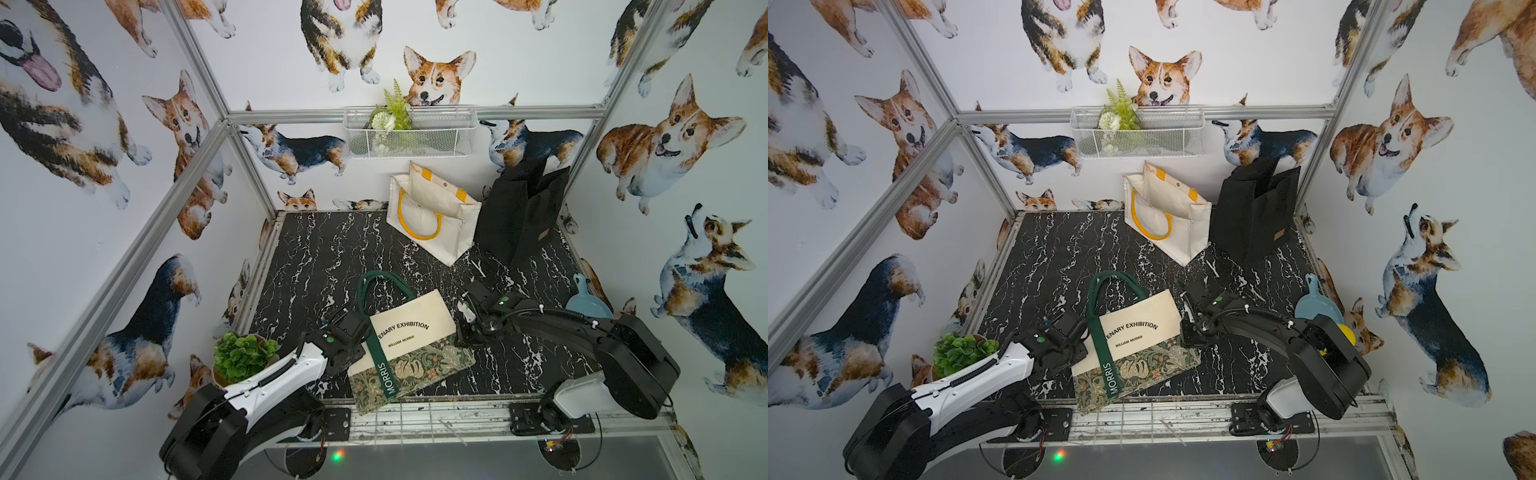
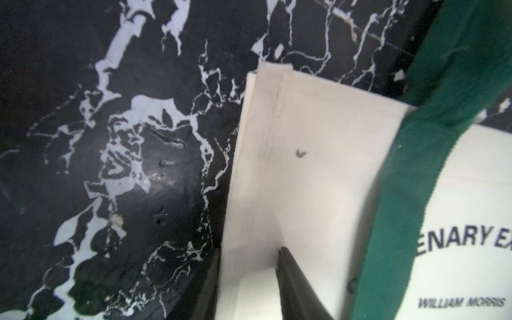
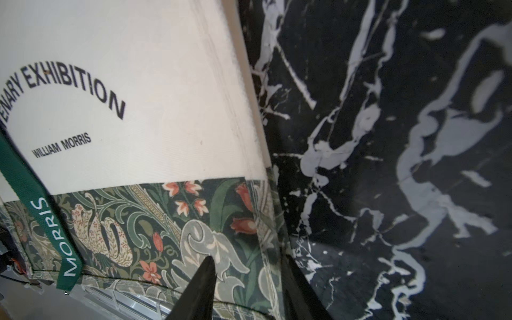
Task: Put away the canvas bag
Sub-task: Move the canvas bag to the center of the board.
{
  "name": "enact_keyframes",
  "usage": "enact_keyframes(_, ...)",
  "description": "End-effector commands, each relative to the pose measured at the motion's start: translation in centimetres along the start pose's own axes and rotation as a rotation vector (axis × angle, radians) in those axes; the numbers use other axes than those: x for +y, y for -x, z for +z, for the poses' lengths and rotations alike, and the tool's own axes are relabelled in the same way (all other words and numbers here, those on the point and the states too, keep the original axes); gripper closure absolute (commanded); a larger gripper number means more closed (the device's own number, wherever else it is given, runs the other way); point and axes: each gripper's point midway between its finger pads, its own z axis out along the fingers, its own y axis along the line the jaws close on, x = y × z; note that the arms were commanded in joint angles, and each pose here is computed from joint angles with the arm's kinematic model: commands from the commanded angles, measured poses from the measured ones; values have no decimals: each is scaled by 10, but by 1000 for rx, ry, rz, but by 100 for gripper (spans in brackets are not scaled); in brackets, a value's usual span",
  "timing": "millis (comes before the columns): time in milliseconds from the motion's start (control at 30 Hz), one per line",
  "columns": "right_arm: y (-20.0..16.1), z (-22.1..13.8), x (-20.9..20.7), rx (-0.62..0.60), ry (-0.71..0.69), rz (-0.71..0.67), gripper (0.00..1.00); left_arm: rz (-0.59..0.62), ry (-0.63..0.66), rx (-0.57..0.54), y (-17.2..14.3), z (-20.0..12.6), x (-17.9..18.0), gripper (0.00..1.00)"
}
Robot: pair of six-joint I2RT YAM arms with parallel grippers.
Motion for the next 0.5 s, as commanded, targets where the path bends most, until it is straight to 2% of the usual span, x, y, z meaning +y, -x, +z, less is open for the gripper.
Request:
enact_keyframes(0, 6, 6, 31, -12, 107, -4, 60, 17, -131, 49, 6, -1, -34, 63)
enact_keyframes(233, 13, 13, 53, -2, 120, -5, 59, 0, -139, 21, 36, -6, -40, 63)
enact_keyframes(467, 40, 16, 77, 1, 121, -35, 60, -40, -146, 17, 71, -9, -40, 60)
